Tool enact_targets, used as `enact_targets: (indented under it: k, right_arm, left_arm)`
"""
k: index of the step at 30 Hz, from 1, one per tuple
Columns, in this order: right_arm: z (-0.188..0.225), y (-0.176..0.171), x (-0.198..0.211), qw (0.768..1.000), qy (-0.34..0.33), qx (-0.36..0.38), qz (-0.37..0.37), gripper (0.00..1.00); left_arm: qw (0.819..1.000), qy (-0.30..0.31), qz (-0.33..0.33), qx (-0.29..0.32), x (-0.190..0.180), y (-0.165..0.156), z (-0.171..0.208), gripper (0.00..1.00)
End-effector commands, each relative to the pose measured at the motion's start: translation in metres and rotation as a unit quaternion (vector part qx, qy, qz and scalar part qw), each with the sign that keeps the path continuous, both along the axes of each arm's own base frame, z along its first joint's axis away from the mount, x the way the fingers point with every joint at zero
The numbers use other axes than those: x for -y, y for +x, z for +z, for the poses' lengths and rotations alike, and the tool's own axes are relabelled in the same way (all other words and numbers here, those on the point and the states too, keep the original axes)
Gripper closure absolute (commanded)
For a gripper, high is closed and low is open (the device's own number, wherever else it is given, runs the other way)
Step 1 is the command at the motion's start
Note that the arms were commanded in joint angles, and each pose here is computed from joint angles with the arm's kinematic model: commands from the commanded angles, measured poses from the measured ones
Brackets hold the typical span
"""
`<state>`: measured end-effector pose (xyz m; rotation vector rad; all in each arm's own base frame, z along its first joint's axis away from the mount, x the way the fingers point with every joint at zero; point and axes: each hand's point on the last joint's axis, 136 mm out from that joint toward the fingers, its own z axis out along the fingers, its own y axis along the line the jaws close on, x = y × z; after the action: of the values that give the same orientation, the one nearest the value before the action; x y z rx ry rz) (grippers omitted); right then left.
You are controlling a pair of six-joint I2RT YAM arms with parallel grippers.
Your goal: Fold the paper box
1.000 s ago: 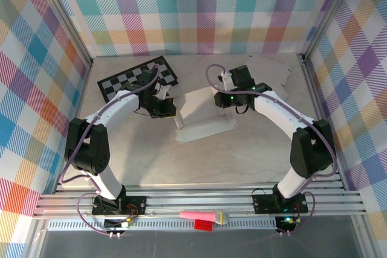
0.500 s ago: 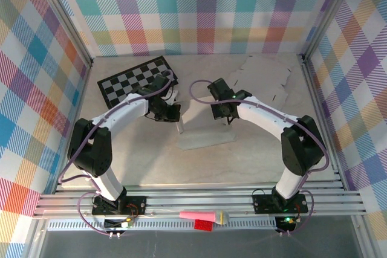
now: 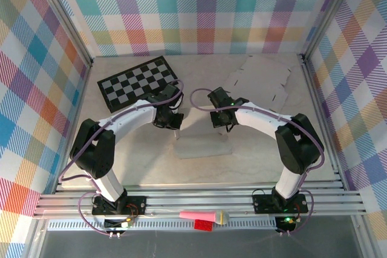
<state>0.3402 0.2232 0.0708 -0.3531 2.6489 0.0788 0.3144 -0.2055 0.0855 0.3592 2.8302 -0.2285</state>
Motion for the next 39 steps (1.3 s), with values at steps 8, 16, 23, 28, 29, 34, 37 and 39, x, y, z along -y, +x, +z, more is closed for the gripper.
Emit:
enact_targets:
  k: [8, 16, 23, 28, 29, 34, 37, 39]
  right_arm:
    - [-0.014, 0.003, -0.011, 0.999, 0.039, -0.02, 0.001, 0.8]
    - [-0.011, 0.012, -0.016, 0.998, 0.053, -0.016, 0.003, 0.75]
    - [-0.014, 0.019, 0.002, 0.999, 0.001, -0.018, -0.041, 0.95]
    - [-0.011, 0.019, 0.021, 0.993, -0.062, -0.013, -0.099, 1.0]
    - [-0.01, 0.018, 0.024, 0.991, -0.076, -0.009, -0.109, 1.0]
    - [-0.006, 0.002, 0.04, 0.966, -0.176, -0.014, -0.191, 1.0]
    - [-0.003, -0.005, 0.039, 0.954, -0.207, -0.007, -0.215, 1.0]
    - [-0.002, -0.007, 0.036, 0.952, -0.212, -0.007, -0.22, 1.0]
  left_arm:
    - [1.0, 0.027, 0.001, 0.011, -0.002, 0.003, -0.01, 1.0]
    - [0.999, 0.033, -0.006, 0.007, -0.002, 0.003, -0.013, 1.0]
    - [0.999, 0.035, -0.005, 0.006, -0.001, 0.004, -0.012, 1.0]
    - [0.999, 0.034, 0.013, 0.008, 0.0, 0.007, -0.01, 1.0]
    - [0.999, 0.034, 0.021, 0.01, -0.001, 0.009, -0.009, 1.0]
    - [0.999, 0.018, 0.043, 0.009, 0.003, 0.011, -0.01, 1.0]
    - [0.999, 0.006, 0.053, 0.008, 0.006, 0.011, -0.011, 1.0]
    - [0.998, -0.002, 0.057, 0.008, 0.009, 0.011, -0.011, 1.0]
